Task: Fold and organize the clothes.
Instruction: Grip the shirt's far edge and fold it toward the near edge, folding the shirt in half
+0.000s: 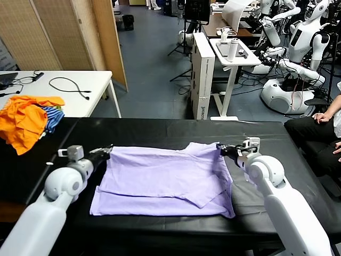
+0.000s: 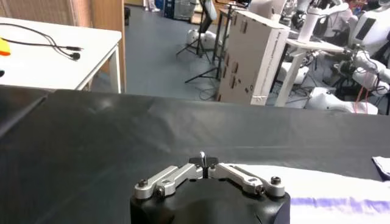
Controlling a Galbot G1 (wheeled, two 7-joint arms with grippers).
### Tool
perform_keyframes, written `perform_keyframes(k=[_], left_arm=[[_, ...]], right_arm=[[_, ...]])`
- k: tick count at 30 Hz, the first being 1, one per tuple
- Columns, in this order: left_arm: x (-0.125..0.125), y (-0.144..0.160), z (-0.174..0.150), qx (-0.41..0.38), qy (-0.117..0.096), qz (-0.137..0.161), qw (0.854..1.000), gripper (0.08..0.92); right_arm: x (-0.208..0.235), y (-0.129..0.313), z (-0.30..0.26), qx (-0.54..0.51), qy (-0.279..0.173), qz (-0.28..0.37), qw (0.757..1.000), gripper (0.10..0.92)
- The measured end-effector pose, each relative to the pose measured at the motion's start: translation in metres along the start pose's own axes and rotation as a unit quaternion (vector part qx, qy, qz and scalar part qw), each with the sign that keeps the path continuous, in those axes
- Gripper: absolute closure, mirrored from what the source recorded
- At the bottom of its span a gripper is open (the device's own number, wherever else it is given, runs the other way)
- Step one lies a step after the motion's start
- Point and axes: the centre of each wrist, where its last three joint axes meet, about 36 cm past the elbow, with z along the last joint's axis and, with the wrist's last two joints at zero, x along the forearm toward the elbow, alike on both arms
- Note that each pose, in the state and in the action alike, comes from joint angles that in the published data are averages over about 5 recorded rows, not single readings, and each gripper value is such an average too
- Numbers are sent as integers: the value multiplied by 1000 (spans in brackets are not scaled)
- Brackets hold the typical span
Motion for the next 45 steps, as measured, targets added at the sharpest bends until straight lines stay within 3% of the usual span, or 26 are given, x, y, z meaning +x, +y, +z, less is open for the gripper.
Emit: perform_keyframes(k=[16,34,45], left_arm=[[64,-19,23,-10,-3,10,1000,851],[82,-16,64,-6,24,-9,1000,851],[93,-24,83,-10,43,-26,999,850]], right_arm=[[72,5,45,15,23,15,999,883],[110,16,101,3,92,16,996,883],[122,22,104,1,97,2,995,863]])
